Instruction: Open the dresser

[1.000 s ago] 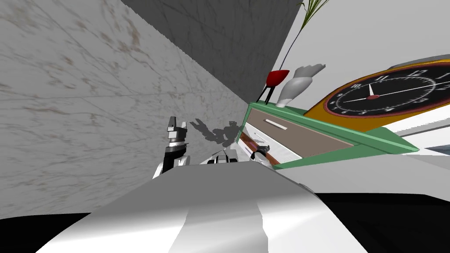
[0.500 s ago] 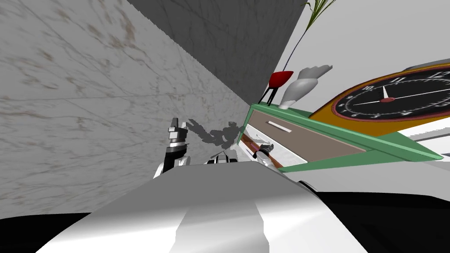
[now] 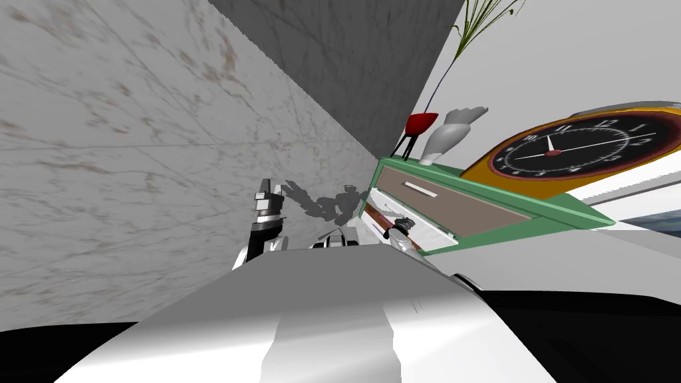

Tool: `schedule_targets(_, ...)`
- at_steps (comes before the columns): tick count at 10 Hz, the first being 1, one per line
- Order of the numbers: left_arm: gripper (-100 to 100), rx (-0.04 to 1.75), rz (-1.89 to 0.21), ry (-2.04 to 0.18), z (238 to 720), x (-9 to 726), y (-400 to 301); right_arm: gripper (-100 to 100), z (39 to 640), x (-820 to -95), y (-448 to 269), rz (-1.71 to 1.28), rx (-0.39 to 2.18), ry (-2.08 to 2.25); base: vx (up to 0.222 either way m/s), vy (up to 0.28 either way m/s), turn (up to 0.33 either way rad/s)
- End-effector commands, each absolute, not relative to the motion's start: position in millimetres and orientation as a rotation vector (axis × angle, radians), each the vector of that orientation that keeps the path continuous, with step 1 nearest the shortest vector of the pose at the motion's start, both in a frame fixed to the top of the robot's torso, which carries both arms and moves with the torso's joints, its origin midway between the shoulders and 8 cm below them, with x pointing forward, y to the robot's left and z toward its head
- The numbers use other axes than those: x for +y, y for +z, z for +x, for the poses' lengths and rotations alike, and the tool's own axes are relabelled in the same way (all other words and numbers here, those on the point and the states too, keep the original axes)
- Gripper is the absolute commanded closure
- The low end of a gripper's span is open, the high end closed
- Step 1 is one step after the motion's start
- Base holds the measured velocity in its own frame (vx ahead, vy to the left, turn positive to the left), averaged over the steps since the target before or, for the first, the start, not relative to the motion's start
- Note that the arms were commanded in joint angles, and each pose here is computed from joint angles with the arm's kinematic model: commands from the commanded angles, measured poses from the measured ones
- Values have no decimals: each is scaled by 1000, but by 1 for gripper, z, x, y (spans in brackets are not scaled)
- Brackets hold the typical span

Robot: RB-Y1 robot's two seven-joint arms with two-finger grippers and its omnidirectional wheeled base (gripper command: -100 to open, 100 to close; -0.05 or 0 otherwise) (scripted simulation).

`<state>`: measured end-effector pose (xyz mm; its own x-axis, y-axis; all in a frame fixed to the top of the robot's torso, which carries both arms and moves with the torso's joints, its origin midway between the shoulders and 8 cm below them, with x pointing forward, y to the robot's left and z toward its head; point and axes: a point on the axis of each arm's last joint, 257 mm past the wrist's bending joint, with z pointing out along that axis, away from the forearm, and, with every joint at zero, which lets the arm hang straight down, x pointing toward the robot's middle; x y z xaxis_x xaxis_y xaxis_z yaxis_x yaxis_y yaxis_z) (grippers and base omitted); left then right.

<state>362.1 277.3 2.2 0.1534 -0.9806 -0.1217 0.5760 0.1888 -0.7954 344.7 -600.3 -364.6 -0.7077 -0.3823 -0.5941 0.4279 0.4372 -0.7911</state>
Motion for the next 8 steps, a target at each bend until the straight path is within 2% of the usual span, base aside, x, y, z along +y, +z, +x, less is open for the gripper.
schedule_targets(1, 0, 741, -679, -1248, 362, 277, 2, 100, 351, -592, -369, 23, 1945, -1326, -100, 187, -27)
schedule_targets(5, 0, 741, -679, -1248, 362, 277, 2, 100, 348, -591, -369, 16, 1947, -1335, -61, 124, -20)
schedule_targets(6, 0, 741, -679, -1248, 362, 277, 2, -100, 357, -611, -350, 19, 1930, -1357, -61, 132, -61)
schedule_targets(8, 0, 743, -680, -1249, 362, 277, 2, -100, 371, -630, -332, 8, 1927, -1356, -27, 80, -53)
